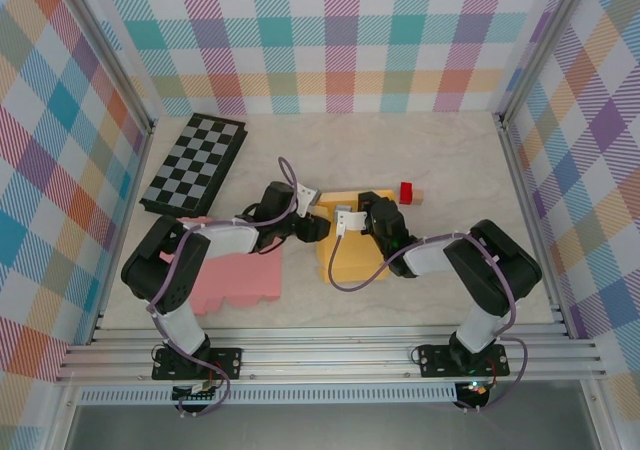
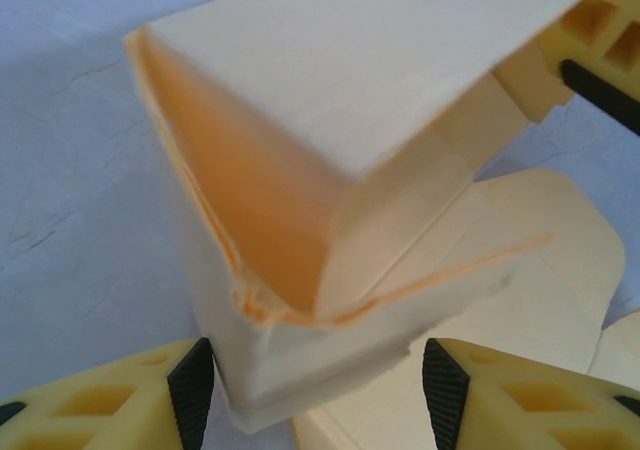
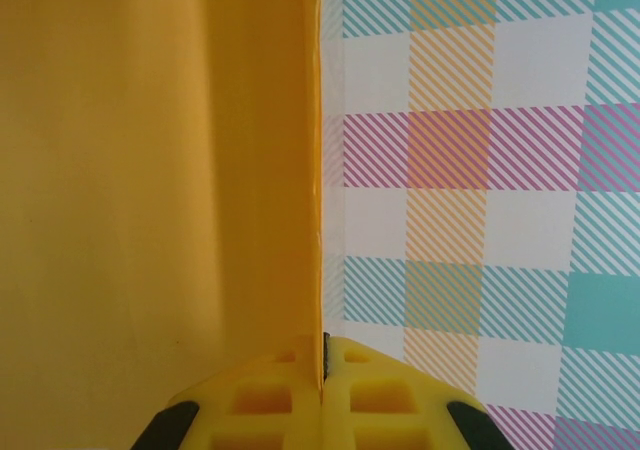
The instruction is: Fold the paper box
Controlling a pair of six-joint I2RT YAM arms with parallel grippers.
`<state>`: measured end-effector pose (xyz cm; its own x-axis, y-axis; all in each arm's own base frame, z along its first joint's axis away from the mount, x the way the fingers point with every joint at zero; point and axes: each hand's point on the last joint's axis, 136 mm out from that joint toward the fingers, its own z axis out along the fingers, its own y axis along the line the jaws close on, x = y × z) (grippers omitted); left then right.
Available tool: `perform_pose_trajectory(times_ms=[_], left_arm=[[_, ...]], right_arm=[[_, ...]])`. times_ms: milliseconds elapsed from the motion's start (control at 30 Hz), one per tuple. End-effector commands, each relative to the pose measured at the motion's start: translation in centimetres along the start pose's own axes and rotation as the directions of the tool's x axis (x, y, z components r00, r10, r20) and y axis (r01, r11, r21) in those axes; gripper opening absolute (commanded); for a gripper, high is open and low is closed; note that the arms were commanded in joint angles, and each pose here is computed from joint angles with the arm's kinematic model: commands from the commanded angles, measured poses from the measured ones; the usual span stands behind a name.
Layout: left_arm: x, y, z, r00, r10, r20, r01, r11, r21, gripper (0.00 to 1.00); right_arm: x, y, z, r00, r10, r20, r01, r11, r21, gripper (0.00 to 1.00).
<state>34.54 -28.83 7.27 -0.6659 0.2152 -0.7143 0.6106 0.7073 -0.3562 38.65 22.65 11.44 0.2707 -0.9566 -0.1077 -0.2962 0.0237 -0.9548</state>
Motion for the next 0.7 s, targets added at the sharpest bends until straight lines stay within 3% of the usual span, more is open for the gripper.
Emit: perform_pose_trajectory(times_ms=[0, 167, 333, 500, 667], left_arm=[[-1.2, -1.6, -0.7, 0.997, 0.051, 0.053, -0.052, 0.999, 0.016, 0.6], [-0.9, -1.9, -1.6, 0.994, 0.1, 0.051, -0.101, 0.995, 0.015, 0.6], [-0.4, -0.6, -2.2, 0.994, 0.112, 0.019, -0.111, 0.992, -0.061, 0.6], [-0.9, -1.7, -1.8, 0.996, 0.073, 0.046, -0.074, 0.997, 0.003, 0.67], [-1.0, -1.9, -1.2, 0.997, 0.061, 0.05, -0.062, 0.998, 0.019, 0.66]], right_arm=[[-0.3, 0.3, -0.4, 1.0, 0.011, -0.001, -0.011, 1.0, 0.01, 0.0], [-0.4, 0.9, -0.8, 1.0, 0.012, 0.0, -0.012, 1.0, -0.008, 0.0], [-0.3, 0.6, -1.1, 1.0, 0.031, 0.003, -0.031, 1.0, -0.006, 0.0], [-0.6, 0.3, -1.1, 0.999, 0.037, 0.011, -0.037, 0.999, -0.003, 0.0], [-0.8, 0.2, -1.3, 0.999, 0.041, 0.015, -0.041, 0.999, -0.008, 0.0]])
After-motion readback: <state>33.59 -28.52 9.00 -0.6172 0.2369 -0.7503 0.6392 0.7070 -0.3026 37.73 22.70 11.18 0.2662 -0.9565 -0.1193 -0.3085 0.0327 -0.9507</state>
